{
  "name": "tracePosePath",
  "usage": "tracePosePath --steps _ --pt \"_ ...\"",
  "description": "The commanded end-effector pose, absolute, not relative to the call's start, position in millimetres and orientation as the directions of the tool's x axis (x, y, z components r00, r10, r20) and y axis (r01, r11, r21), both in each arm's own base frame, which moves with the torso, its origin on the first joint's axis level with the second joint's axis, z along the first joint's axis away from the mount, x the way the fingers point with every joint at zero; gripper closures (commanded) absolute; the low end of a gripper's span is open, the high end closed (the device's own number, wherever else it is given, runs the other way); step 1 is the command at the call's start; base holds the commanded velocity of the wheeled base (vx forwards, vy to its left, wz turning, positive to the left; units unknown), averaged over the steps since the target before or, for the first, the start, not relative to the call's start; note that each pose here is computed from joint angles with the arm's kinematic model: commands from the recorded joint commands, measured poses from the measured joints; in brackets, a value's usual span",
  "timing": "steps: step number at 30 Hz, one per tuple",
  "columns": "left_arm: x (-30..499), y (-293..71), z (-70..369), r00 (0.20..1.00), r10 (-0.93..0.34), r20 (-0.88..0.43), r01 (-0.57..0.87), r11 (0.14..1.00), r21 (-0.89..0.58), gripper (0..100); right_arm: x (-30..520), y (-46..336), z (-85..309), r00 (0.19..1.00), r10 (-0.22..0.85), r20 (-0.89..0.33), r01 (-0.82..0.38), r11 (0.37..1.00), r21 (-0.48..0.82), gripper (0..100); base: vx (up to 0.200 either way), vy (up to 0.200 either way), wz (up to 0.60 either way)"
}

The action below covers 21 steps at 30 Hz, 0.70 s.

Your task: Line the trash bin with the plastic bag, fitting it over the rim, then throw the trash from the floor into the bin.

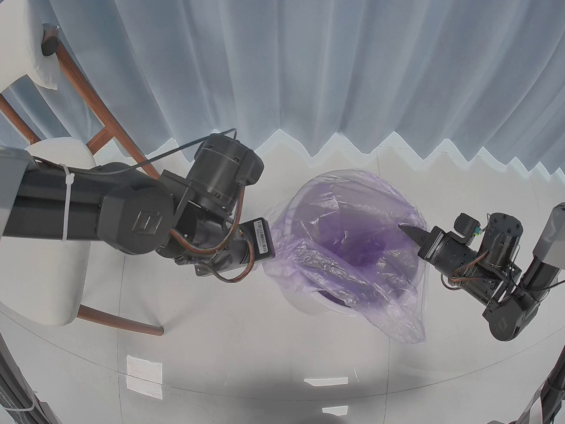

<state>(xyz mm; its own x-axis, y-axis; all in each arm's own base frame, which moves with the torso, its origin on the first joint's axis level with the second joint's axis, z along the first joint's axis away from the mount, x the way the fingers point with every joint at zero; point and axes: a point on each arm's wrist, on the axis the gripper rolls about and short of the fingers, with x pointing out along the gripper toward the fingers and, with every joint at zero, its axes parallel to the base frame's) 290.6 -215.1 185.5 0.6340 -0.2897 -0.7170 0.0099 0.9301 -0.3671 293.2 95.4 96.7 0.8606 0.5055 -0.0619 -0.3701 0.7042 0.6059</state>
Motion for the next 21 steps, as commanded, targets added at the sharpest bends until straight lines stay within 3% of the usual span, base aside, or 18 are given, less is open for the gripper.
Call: tracePosePath --steps 1,10,11,21 --pt "287.3 -202.7 183.8 0.636 -0.266 -0.725 -0.001 0.938 -0.345 100 296.4 91.2 97.9 0.872 0.487 -0.055 -0.358 0.709 0.607 100 0.000 0.000 0.00" --pt "291.3 -203.0 182.2 0.672 -0.233 -0.703 -0.020 0.943 -0.332 100 299.0 90.6 102.2 0.882 0.470 -0.036 -0.353 0.709 0.610 100 0.000 0.000 0.00" --pt "291.5 -203.8 182.0 0.672 -0.237 -0.701 -0.017 0.942 -0.335 0 299.0 90.6 102.1 0.882 0.470 -0.037 -0.349 0.705 0.617 100 0.000 0.000 0.00" --pt "268.0 -186.6 205.3 0.715 -0.225 -0.663 -0.023 0.939 -0.343 0 306.5 89.8 110.1 0.918 0.392 -0.065 -0.251 0.700 0.668 100 0.000 0.000 0.00"
